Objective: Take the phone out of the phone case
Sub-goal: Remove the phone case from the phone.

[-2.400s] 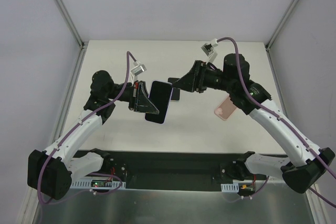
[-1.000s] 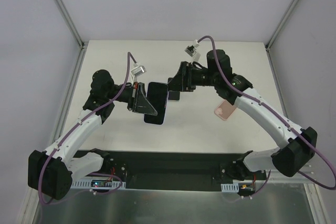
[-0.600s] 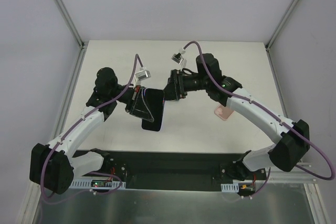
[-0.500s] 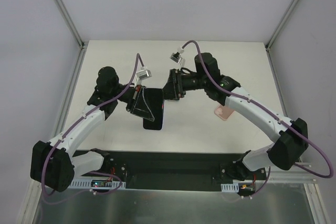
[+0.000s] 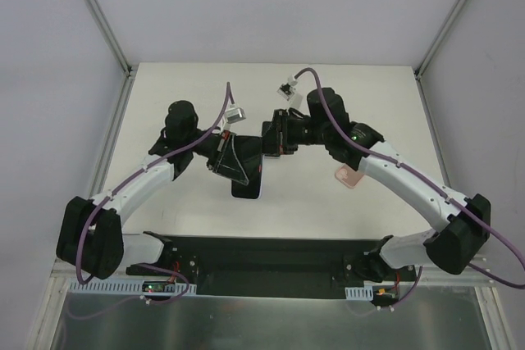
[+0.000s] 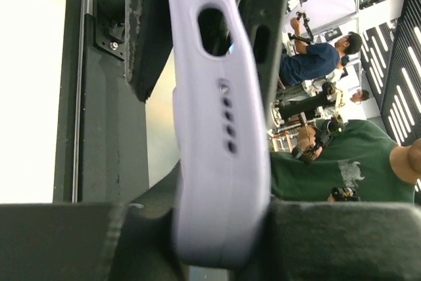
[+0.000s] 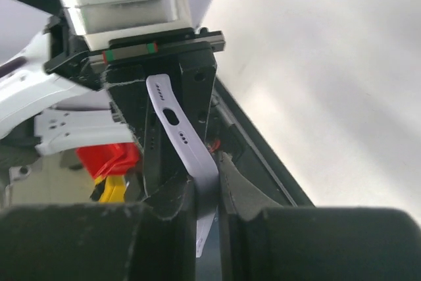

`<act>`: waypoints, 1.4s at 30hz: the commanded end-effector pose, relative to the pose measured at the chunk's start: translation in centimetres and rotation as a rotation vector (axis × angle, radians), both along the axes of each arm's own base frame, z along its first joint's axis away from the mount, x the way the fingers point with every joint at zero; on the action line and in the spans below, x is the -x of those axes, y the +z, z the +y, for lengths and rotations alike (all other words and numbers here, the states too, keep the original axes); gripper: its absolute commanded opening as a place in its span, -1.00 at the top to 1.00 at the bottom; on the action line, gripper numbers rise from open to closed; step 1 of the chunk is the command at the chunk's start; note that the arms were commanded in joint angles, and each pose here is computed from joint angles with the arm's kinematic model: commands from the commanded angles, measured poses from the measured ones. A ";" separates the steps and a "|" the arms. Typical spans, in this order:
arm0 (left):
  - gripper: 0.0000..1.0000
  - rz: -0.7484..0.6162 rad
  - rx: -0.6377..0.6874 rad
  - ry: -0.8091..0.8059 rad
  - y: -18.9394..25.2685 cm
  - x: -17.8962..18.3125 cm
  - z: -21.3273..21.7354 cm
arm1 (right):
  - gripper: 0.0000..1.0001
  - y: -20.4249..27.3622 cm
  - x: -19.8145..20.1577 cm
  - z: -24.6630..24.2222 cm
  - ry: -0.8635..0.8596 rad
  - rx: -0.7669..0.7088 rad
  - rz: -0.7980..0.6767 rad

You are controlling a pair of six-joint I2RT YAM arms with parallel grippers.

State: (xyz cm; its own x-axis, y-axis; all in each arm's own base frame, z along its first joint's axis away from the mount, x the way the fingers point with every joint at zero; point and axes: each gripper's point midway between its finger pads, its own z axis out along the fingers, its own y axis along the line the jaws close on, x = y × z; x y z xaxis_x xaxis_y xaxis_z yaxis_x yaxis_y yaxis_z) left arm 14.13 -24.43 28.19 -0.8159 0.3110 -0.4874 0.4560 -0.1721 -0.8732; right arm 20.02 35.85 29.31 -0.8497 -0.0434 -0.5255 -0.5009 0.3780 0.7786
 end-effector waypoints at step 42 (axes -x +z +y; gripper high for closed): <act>-0.81 0.251 -0.517 0.652 -12.3 -10.5 -0.3 | 0.97 -22.6 -2.7 -8.4 -0.415 0.989 0.449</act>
